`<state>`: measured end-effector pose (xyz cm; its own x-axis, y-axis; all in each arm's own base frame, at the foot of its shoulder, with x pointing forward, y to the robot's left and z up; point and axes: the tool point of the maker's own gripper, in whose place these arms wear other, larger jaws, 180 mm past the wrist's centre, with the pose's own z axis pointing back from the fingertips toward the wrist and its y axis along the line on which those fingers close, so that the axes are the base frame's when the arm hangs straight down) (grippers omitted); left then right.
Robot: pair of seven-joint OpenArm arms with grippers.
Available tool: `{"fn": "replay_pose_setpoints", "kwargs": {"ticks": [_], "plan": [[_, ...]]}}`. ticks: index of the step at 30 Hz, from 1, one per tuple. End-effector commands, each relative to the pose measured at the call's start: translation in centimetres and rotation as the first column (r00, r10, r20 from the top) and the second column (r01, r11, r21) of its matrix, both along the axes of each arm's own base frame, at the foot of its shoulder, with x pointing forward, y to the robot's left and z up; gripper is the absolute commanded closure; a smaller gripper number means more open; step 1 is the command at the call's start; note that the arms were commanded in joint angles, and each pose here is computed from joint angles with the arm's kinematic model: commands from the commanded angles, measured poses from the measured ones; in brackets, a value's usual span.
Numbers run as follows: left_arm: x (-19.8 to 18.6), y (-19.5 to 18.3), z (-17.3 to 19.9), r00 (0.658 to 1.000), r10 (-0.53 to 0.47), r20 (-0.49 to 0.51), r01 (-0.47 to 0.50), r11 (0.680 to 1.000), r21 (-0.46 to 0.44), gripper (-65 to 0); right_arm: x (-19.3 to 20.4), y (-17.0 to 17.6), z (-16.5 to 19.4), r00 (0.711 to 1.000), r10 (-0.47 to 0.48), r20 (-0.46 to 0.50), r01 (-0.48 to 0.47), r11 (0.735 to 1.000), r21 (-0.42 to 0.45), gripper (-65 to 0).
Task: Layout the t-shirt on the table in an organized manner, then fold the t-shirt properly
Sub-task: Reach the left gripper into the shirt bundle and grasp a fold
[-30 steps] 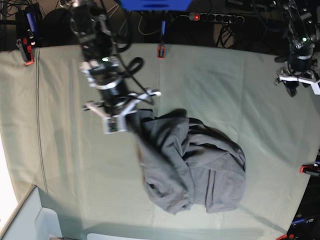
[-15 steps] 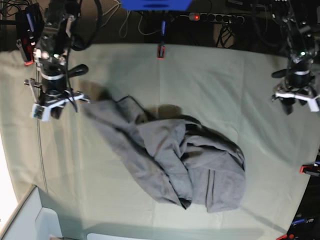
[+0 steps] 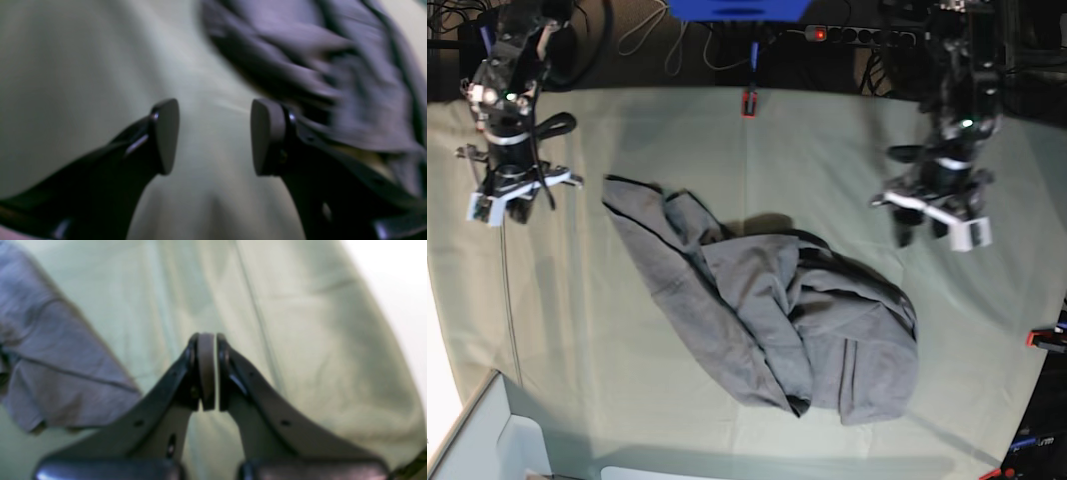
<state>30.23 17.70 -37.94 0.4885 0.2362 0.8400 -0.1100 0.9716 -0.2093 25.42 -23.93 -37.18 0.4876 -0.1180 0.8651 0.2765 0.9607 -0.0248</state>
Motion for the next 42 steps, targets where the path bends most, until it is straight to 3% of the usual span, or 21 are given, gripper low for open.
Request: {"fn": "replay_pose_setpoints", "kwargs": {"ticks": [1, 10, 13, 18, 32, 35, 38, 42], "plan": [[1.3, -1.1, 1.5, 0.998, -0.031, 0.059, 0.030, 1.000, 0.004, -33.7, 0.5, 0.3, 1.0, 0.999, 0.031, 0.040, -0.030, 0.999, -0.012, 0.0], [3.1, -13.4, -2.7, 0.962, -0.273, -0.028, 0.269, 0.958, -0.101, -33.7, -1.1, 1.3, -0.3, 0.998, 0.063, -0.013, -0.063, 0.998, -0.007, 0.0], [3.0, -16.1, -3.6, 0.944, -0.325, -0.050, 0.317, 0.941, -0.120, -33.7, -1.4, 1.3, -0.5, 0.998, 0.063, -0.022, -0.063, 0.998, -0.007, -5.3], [3.1, -17.3, -4.9, 0.938, -0.337, -0.084, 0.324, 0.936, -0.136, -33.7, -2.1, 1.3, -0.9, 0.997, 0.063, -0.040, -0.063, 0.998, -0.006, -10.4], [5.1, -16.6, -5.2, 0.952, -0.304, -0.034, 0.299, 0.948, -0.109, -32.8, -3.0, 0.7, -1.4, 0.995, 0.066, -0.069, -0.068, 0.997, -0.021, -10.5], [5.5, -16.6, -4.8, 0.954, -0.299, -0.023, 0.295, 0.949, -0.112, -21.8, -3.0, 0.6, -1.4, 0.996, 0.065, -0.069, -0.067, 0.998, -0.022, -10.5], [5.7, -16.4, -4.8, 0.955, -0.296, -0.023, 0.291, 0.950, -0.112, -2.0, -3.1, 0.6, -1.5, 0.995, 0.065, -0.071, -0.067, 0.998, -0.022, -10.4], [5.6, -16.3, -4.8, 0.955, -0.295, -0.024, 0.291, 0.950, -0.111, -0.4, -3.1, 0.6, -1.5, 0.995, 0.065, -0.072, -0.066, 0.998, -0.021, -10.3]]}}
